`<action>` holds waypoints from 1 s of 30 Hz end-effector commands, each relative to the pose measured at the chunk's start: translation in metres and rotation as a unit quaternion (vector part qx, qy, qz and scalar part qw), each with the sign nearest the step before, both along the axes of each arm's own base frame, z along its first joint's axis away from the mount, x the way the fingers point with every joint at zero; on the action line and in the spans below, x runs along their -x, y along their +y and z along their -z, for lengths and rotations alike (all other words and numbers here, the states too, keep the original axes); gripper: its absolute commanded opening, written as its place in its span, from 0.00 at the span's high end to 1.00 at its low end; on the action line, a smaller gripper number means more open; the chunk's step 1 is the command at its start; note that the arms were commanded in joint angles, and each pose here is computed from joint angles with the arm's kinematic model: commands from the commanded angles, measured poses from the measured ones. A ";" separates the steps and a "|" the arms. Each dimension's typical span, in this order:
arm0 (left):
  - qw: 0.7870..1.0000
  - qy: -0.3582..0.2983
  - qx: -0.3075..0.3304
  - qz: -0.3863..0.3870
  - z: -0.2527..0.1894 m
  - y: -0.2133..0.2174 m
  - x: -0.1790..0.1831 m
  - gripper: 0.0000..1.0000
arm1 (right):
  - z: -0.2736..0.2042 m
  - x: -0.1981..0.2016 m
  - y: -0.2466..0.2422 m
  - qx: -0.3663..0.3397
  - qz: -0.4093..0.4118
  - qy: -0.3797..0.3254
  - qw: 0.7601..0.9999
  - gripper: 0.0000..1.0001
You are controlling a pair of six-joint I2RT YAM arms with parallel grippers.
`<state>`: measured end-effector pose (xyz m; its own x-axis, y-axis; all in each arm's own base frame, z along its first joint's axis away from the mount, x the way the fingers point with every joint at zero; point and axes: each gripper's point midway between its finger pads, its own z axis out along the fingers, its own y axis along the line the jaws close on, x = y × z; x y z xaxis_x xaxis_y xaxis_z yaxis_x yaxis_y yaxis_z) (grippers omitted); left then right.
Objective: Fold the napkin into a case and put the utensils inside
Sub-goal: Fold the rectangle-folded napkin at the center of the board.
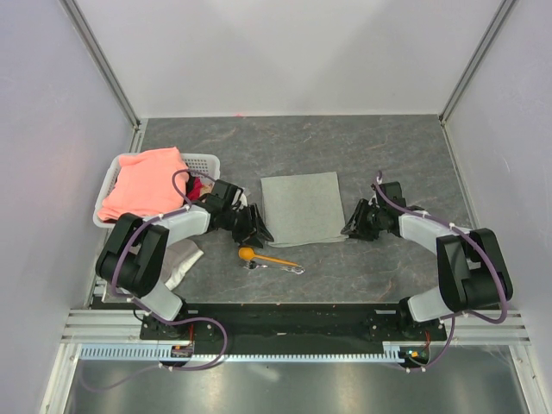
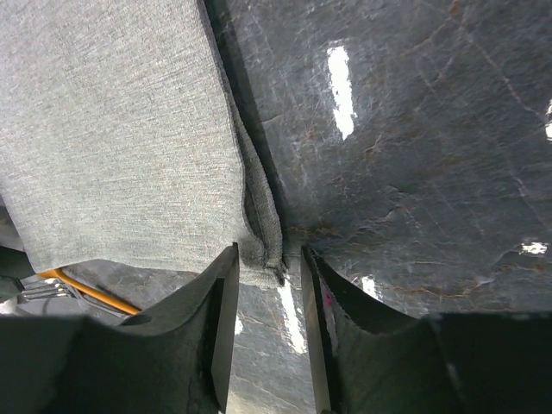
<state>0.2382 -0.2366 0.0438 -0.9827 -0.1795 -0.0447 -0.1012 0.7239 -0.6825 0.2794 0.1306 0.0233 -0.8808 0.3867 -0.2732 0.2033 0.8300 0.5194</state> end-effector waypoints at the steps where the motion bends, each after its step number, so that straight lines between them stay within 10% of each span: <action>1: 1.000 -0.014 -0.002 0.019 -0.001 0.000 0.002 0.44 | 0.003 -0.004 0.000 -0.005 0.005 -0.006 1.000 0.59; 13: 1.000 -0.002 -0.003 0.014 0.003 -0.004 0.000 0.45 | -0.002 -0.002 0.006 -0.033 0.006 -0.007 0.999 0.88; 30: 1.000 0.002 -0.022 -0.014 0.004 -0.007 -0.012 0.54 | -0.007 0.003 0.007 -0.038 0.001 -0.010 0.999 0.91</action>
